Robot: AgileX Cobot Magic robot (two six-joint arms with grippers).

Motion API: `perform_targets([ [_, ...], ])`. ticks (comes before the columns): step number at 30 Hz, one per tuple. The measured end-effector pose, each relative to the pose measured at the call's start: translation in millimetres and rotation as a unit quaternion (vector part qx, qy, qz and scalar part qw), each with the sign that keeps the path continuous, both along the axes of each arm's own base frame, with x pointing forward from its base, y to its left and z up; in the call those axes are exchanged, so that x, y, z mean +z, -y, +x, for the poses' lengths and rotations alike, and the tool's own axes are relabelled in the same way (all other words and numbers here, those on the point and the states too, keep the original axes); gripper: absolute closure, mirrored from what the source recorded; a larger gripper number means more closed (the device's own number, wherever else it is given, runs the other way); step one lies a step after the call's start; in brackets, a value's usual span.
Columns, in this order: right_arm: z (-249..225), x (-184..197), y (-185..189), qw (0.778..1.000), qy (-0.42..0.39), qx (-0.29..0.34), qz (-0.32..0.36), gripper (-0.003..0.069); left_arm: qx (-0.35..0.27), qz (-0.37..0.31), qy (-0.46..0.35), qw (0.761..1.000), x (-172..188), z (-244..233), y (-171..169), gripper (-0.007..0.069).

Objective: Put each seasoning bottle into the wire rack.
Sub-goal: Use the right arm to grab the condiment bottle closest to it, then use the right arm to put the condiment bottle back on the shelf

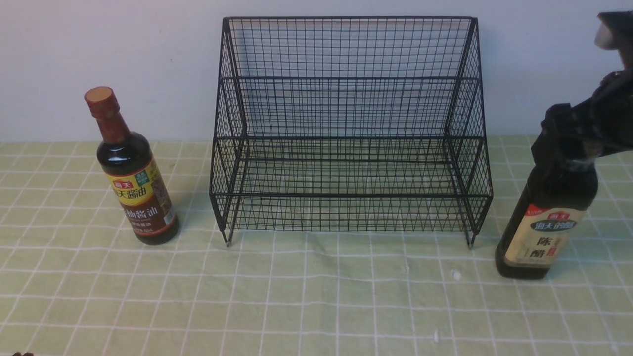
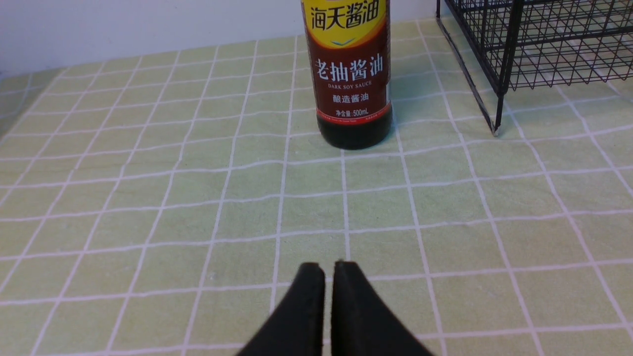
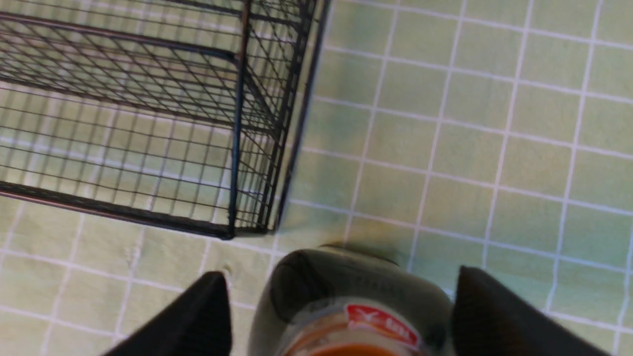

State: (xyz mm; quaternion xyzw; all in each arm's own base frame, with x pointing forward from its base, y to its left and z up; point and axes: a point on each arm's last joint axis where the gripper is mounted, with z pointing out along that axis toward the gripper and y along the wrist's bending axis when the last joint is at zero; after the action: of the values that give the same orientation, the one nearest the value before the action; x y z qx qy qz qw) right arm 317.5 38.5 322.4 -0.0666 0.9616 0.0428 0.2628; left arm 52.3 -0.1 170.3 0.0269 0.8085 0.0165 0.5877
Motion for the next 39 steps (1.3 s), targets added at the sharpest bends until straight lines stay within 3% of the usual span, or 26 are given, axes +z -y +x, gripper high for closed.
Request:
perform_targets([
  [3, 1, 2, -2, 1.000, 0.008, 0.000, -0.011, 0.0344, 0.000, 0.000, 0.000, 1.000, 0, 0, 0, 0.0618],
  [4, 0, 3, -3, 1.000, 0.007, 0.001, -0.013, 0.0351, 0.000, 0.000, 0.000, 1.000, 0, 0, 0, 0.0618],
  [9, -3, 13, -2, 1.000, -0.008, 0.001, -0.016, 0.0344, 0.000, 0.000, 0.000, 1.000, 0, 0, 0, 0.0618],
  [15, -15, 66, 0, 1.000, 0.017, 0.010, -0.023, 0.0344, 0.000, 0.000, 0.000, 1.000, 0, 0, 0, 0.0618],
  [18, -24, 109, 1, 0.997, 0.068, 0.013, -0.017, 0.0344, 0.000, 0.000, 0.000, 1.000, 0, 0, 0, 0.0618],
  [28, -28, 176, -10, 0.976, 0.207, 0.048, 0.046, 0.0344, 0.000, 0.000, 0.000, 1.000, 0, 0, 0, 0.0618],
  [39, 40, 156, -39, 0.956, 0.230, 0.105, 0.152, 0.0344, 0.000, 0.000, 0.000, 1.000, 0, 0, 0, 0.0618],
])
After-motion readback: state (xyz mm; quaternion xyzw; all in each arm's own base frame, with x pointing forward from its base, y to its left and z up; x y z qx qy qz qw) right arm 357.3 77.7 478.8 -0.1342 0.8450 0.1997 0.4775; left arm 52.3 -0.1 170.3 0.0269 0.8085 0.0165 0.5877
